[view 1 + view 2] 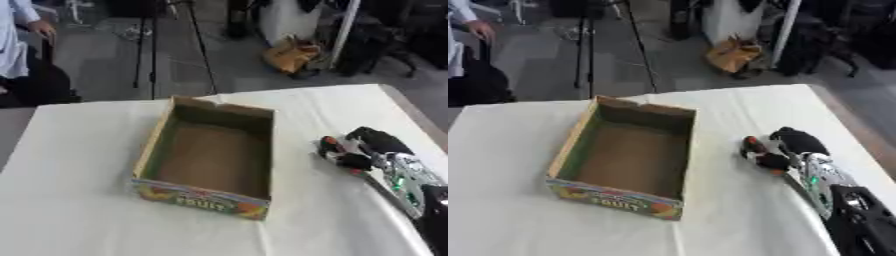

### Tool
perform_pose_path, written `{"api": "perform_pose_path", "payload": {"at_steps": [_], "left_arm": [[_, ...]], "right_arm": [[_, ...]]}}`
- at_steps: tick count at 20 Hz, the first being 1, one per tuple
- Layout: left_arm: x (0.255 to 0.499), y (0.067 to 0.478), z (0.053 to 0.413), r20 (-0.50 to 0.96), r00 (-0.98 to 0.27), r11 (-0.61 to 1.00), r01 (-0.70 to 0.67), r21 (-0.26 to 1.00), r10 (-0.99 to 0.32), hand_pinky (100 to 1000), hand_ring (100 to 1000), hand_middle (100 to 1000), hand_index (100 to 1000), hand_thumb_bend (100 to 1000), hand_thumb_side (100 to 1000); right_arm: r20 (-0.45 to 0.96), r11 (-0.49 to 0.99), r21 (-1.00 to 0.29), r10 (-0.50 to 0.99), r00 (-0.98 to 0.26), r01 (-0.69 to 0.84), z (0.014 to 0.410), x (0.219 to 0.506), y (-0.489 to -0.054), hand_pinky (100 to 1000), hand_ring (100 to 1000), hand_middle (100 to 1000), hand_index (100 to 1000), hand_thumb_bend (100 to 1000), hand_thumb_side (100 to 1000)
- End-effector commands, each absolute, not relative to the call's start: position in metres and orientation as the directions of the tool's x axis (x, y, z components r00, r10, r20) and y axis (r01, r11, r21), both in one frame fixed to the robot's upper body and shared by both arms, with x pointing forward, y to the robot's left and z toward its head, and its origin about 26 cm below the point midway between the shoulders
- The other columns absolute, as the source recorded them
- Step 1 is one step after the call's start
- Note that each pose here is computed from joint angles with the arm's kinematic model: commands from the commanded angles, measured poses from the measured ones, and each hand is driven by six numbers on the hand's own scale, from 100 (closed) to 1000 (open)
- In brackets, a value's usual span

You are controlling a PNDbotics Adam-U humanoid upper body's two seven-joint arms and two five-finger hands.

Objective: Pick up objects on the table and place them in the box.

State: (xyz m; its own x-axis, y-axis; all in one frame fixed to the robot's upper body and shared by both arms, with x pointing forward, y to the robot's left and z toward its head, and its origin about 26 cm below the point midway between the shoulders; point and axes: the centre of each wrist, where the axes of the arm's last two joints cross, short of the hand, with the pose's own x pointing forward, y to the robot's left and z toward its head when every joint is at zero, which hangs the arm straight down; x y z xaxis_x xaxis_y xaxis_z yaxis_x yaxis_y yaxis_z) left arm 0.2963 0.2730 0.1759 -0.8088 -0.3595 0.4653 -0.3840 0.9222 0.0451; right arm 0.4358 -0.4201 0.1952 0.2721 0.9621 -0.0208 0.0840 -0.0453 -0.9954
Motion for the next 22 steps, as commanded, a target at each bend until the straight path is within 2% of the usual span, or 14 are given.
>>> {"api": "perform_pose_path", "payload": {"at_steps": [1,17,22], "left_arm": [[0.2949,0.2726,0.1821,0.444,-0.822,0.925,-0.378,0.044,-0.356,693,939,956,745,100,1000],[0.2949,0.2723,0.182,0.447,-0.821,0.926,-0.376,0.046,-0.355,692,941,960,746,100,1000],[0.2948,0.2726,0.1821,0.447,-0.82,0.925,-0.377,0.047,-0.356,692,941,960,746,100,1000]], "right_arm": [[-0.029,-0.068,-0.99,0.955,0.296,0.123,0.2128,0.4327,-0.4331,889,909,899,872,568,1000],[-0.033,-0.07,-0.991,0.955,0.296,0.115,0.2102,0.4328,-0.4351,891,902,877,838,570,1000],[-0.045,-0.079,-0.991,0.957,0.286,0.11,0.2108,0.432,-0.4337,894,899,865,799,587,1000]]}}
